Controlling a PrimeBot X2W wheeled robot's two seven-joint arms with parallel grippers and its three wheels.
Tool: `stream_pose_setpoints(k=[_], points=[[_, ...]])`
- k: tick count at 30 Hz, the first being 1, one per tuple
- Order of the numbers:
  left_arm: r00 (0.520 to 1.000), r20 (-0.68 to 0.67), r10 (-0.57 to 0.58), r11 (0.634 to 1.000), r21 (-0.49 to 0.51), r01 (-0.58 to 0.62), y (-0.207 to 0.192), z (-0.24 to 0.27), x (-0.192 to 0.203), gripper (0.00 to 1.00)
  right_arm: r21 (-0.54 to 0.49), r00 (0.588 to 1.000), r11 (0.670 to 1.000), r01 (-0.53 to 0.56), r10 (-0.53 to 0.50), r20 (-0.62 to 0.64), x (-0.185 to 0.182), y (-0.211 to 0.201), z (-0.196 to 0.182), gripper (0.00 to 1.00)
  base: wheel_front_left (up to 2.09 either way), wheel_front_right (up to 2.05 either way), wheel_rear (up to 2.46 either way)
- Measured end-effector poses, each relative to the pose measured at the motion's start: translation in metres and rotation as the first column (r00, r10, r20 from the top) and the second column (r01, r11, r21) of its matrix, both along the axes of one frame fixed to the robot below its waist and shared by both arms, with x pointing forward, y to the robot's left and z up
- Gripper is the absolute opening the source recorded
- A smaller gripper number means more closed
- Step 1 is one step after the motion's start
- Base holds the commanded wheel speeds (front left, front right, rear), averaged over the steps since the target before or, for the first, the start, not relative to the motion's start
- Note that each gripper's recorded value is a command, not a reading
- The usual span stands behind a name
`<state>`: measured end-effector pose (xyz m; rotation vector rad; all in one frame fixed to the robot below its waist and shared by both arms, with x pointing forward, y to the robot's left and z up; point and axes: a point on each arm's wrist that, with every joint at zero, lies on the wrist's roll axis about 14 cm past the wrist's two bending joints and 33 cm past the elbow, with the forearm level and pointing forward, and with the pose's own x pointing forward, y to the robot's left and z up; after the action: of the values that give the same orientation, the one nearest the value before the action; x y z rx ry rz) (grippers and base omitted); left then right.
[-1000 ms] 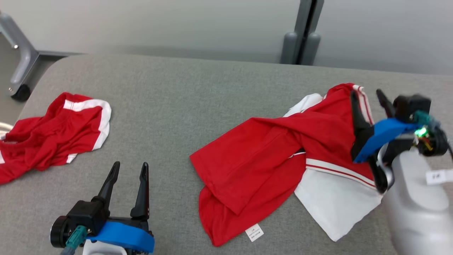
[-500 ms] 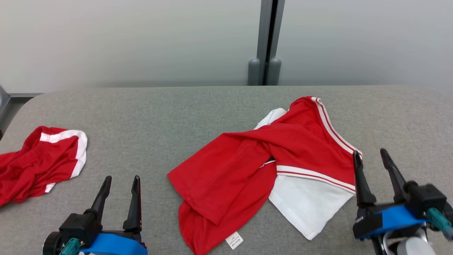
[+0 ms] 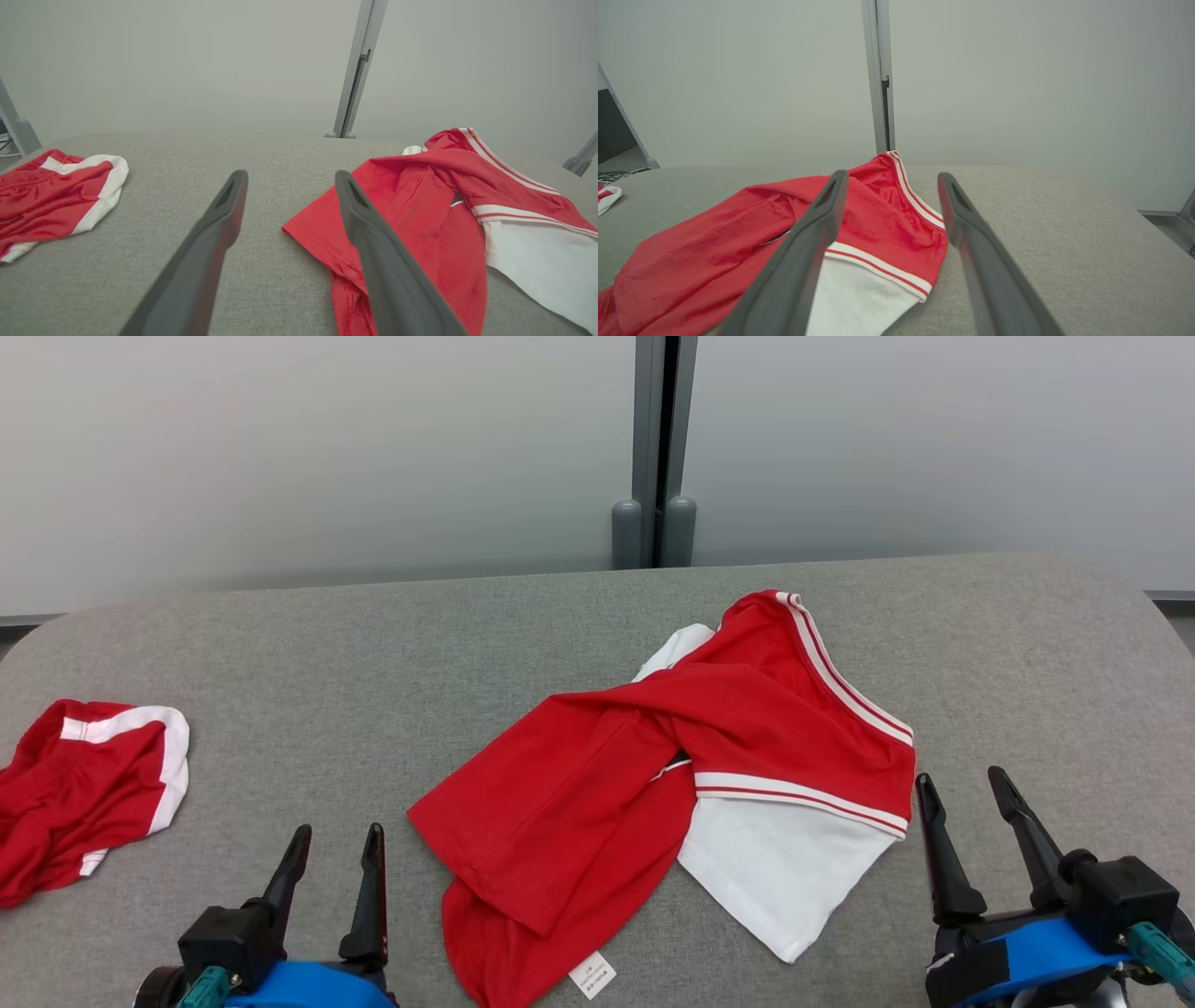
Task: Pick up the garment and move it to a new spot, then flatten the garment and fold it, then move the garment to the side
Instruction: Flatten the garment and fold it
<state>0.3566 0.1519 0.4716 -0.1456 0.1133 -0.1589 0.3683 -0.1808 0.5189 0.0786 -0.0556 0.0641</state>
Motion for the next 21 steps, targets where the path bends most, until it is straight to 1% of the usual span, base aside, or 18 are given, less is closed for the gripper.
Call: stream_pose_setpoints(k=[6,7,12,17,21], points=[[0.987,-0.142,-0.081,0.997,-0.023,0.079,-0.023,-0.032,0.003,1.00,0.008,1.000,1.000,-0.004,0.004,-0.019,-0.001,0.002,-0.006,1.00,0.00,0.00,0.00],[0.972,-0.208,-0.107,0.994,-0.045,0.099,-0.032,-0.046,0.003,1.00,0.008,1.000,1.000,-0.006,0.007,-0.030,-0.002,0.003,-0.009,1.00,0.00,0.00,0.00],[0.898,-0.408,-0.164,0.984,-0.134,0.119,-0.051,-0.087,-0.007,1.00,0.009,0.999,1.000,-0.001,0.001,-0.052,-0.004,0.002,-0.016,1.00,0.00,0.00,0.00],[0.862,-0.468,-0.195,0.972,-0.208,0.107,-0.064,-0.098,-0.002,1.00,0.006,0.998,1.000,0.016,-0.016,-0.066,-0.006,-0.004,-0.020,1.00,0.00,0.00,0.00],[0.841,-0.501,-0.207,0.969,-0.226,0.104,-0.067,-0.104,0.000,1.00,0.005,0.997,1.000,0.025,-0.025,-0.068,-0.007,-0.007,-0.021,1.00,0.00,0.00,0.00]])
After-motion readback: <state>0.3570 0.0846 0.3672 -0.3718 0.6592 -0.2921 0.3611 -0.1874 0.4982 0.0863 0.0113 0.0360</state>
